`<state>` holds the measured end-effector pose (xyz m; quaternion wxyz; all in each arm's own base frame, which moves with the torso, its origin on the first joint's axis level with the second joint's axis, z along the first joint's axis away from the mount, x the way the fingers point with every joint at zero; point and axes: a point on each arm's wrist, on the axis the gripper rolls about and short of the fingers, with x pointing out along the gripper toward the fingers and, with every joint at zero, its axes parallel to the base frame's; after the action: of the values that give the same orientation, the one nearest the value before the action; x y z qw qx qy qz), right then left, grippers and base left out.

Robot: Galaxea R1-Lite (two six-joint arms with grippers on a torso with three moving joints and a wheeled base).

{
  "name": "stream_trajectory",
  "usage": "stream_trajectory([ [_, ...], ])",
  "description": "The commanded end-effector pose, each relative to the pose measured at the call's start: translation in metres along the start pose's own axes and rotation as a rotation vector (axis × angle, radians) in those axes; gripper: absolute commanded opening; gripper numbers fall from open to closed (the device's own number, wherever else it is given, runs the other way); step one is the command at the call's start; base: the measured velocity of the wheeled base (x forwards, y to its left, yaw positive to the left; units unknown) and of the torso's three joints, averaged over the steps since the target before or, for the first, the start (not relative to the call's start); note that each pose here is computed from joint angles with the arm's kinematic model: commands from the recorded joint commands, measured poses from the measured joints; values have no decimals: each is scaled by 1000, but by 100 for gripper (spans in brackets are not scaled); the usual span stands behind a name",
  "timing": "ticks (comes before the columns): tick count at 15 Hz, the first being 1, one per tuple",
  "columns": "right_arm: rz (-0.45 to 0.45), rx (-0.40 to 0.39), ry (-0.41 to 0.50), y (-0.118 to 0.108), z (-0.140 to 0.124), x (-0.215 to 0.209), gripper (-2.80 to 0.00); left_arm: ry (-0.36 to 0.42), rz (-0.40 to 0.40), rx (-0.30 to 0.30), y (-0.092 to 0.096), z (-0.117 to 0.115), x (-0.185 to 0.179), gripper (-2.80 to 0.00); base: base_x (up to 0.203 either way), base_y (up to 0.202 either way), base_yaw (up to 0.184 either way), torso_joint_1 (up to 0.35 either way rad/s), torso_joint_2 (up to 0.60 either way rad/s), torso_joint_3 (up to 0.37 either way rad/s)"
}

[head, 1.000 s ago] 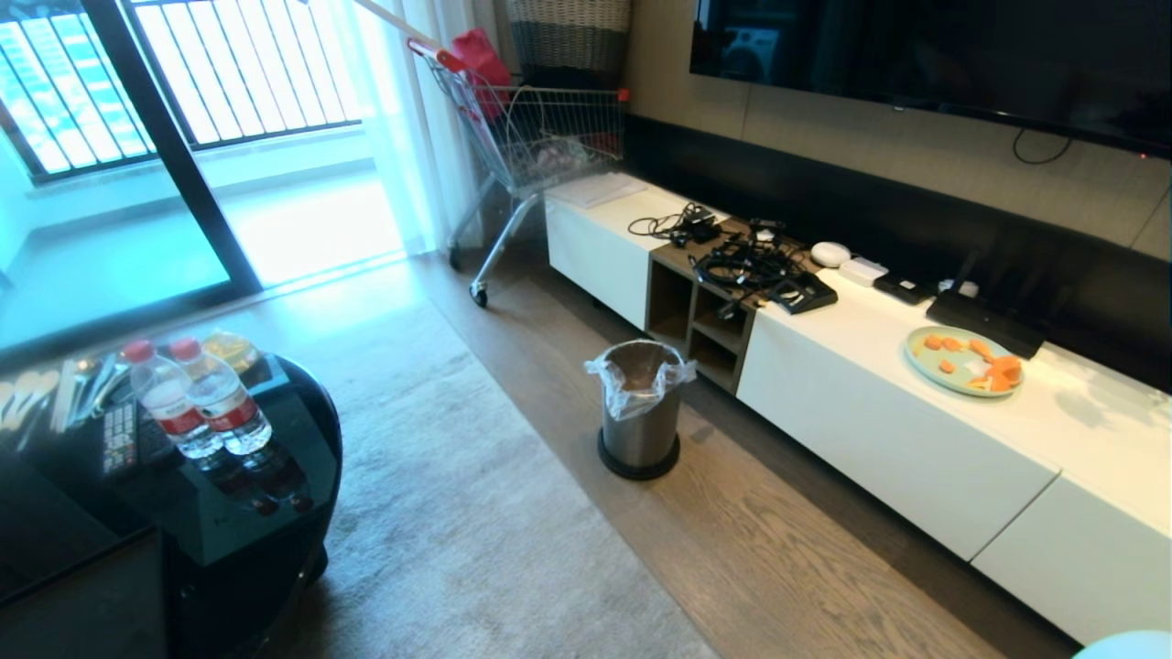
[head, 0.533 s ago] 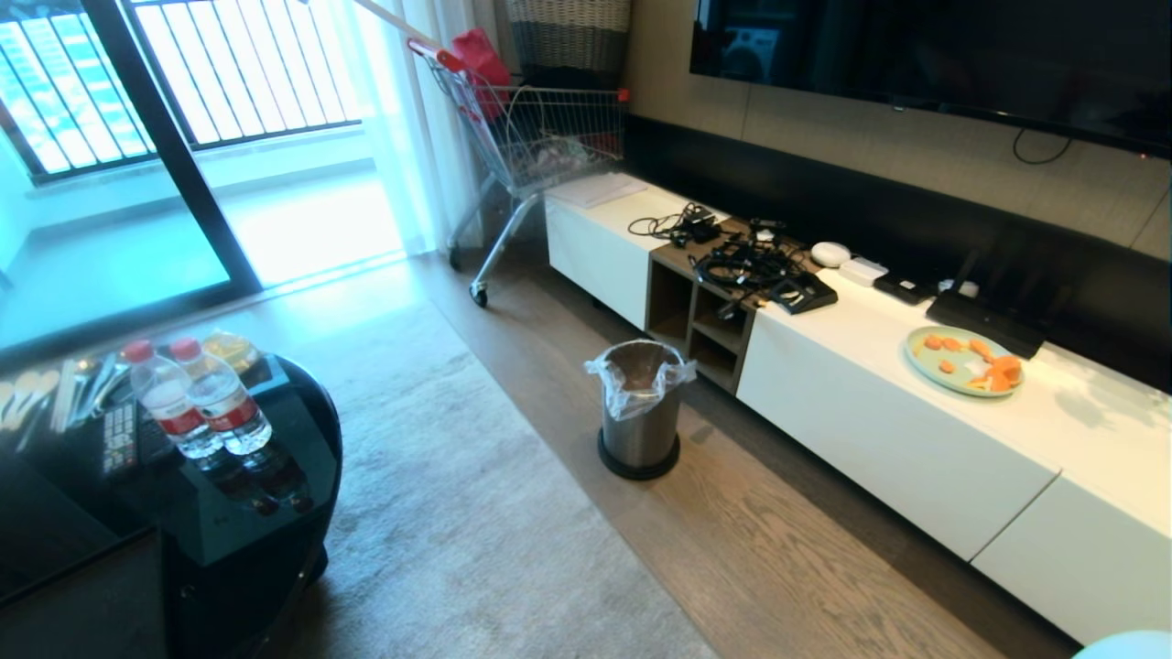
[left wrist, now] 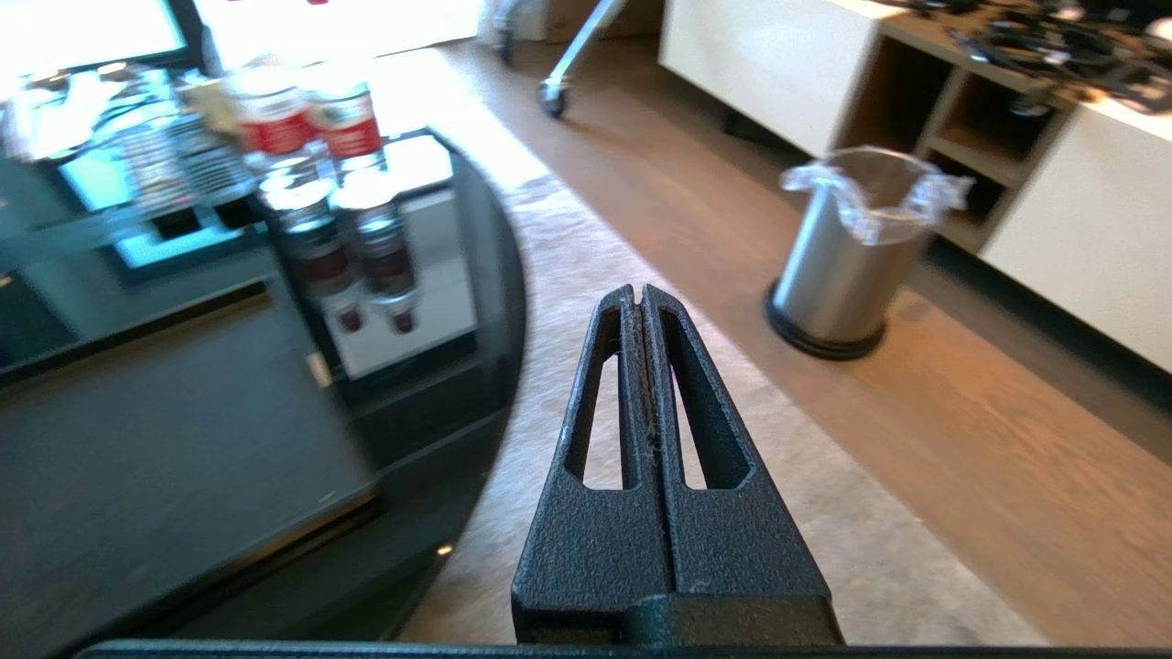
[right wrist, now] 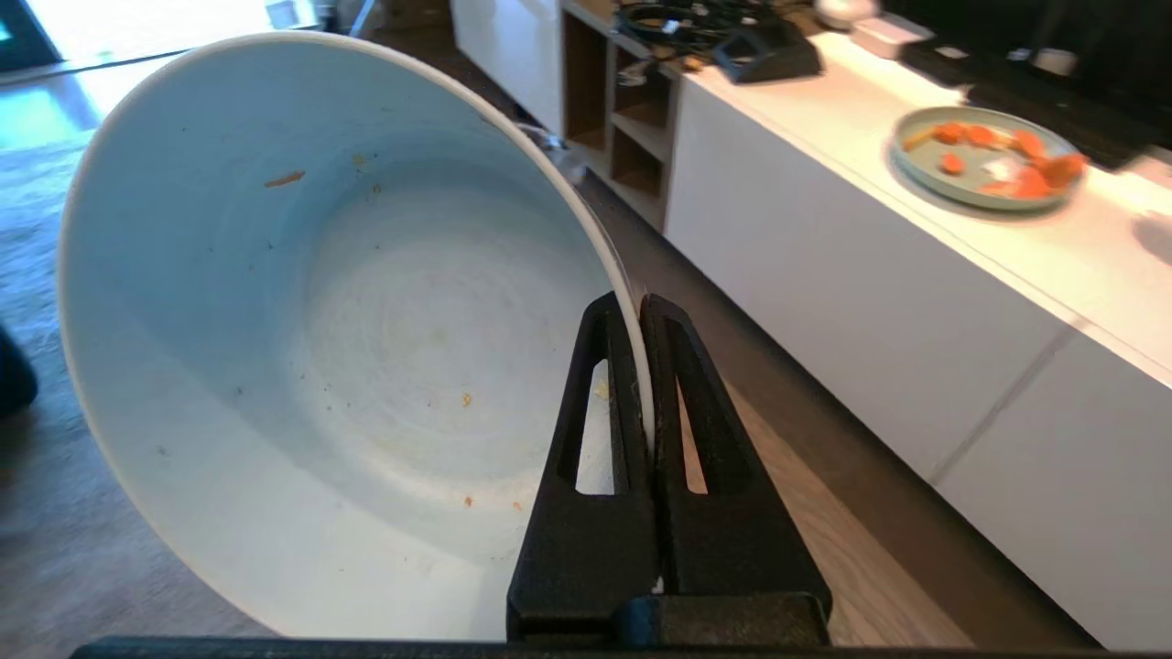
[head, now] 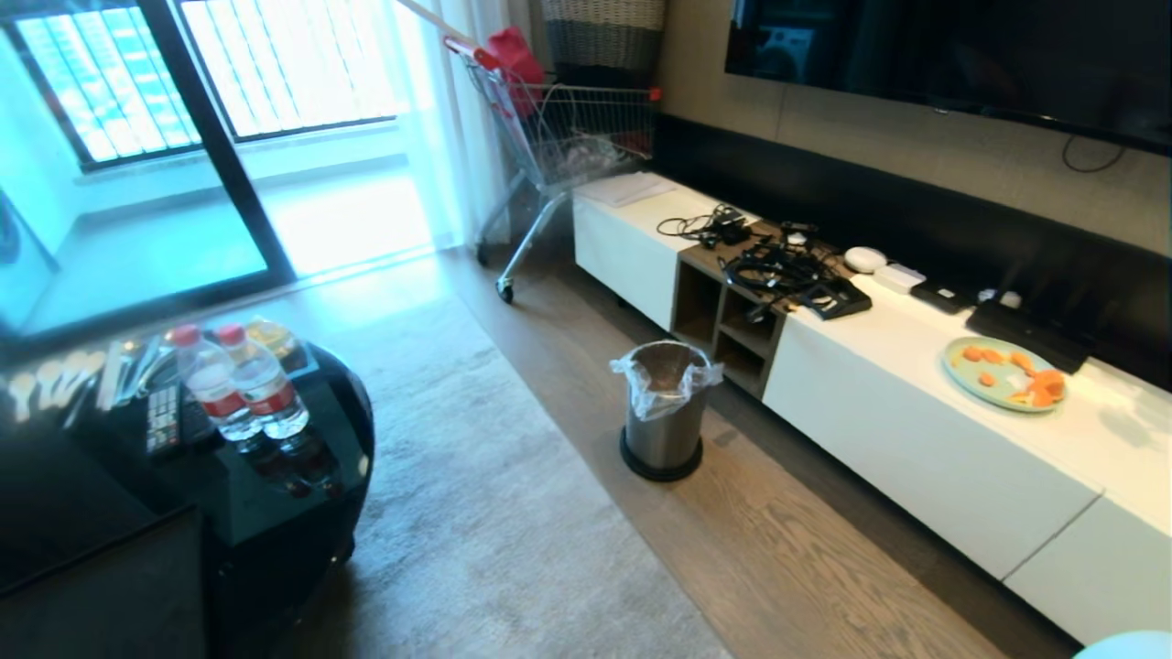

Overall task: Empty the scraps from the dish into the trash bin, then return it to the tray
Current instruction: Put the bowl back to the table

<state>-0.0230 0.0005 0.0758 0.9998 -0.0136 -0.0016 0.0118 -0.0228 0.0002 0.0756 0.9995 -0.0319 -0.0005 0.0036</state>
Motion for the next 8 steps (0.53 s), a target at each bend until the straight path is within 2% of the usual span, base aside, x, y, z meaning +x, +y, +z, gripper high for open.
stream_trajectory([
  [1, 1, 0, 0, 0, 0, 0, -280, -1, 0, -1, 0, 0, 0, -280, -2, -7, 164, 6, 2, 3],
  [8, 1, 1, 1, 0, 0, 0, -280, -1, 0, -1, 0, 0, 0, -280, 0, -9, 168, 4, 1, 3],
])
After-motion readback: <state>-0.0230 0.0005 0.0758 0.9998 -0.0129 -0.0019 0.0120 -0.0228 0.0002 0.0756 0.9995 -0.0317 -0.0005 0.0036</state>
